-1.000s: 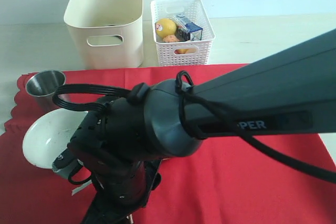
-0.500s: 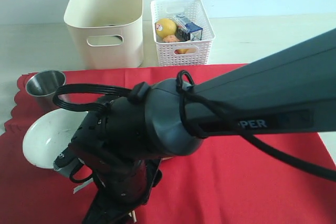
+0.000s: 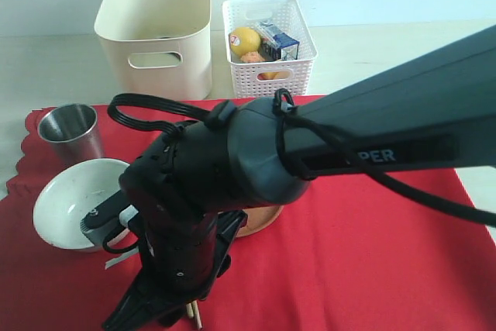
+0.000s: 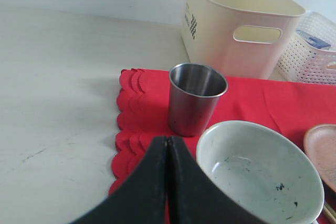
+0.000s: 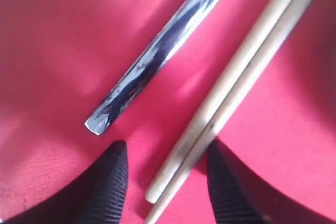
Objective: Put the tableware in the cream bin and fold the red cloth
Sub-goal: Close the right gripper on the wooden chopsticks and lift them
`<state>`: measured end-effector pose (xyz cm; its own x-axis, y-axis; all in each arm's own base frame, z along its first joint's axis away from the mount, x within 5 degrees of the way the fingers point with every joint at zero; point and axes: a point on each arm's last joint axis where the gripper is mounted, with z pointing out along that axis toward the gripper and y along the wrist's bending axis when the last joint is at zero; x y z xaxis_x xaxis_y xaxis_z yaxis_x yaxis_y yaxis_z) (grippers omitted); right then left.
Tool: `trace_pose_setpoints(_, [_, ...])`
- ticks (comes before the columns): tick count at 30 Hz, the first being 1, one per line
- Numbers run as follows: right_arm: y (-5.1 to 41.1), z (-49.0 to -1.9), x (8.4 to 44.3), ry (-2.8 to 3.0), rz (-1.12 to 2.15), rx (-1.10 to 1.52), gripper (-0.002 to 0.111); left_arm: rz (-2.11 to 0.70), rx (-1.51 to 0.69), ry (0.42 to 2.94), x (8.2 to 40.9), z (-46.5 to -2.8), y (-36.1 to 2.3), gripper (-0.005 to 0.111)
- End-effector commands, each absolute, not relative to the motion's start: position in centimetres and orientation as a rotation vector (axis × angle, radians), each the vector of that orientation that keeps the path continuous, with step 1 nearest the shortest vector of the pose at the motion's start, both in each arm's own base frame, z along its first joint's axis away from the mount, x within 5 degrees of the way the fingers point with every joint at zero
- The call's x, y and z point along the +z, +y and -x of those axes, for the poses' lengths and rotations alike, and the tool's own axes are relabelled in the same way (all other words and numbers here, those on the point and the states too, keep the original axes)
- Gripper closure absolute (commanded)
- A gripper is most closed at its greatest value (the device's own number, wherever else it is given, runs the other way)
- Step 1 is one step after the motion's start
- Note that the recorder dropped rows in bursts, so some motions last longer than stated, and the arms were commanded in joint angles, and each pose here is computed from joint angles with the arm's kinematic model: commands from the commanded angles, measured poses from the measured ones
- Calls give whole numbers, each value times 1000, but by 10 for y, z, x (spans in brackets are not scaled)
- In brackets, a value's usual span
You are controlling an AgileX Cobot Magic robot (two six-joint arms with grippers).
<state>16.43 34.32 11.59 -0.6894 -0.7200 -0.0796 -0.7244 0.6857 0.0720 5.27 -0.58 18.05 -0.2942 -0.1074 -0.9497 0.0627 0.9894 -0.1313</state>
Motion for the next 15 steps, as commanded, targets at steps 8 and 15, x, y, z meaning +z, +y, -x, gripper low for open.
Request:
trace_pose_setpoints(8, [338, -167, 103, 2863, 1257, 54, 92, 42, -176, 1852, 180, -53, -6, 107])
trace_pose_setpoints(15, [332, -169, 103, 2880, 1242, -53, 103, 42, -176, 1852, 180, -53, -6, 107])
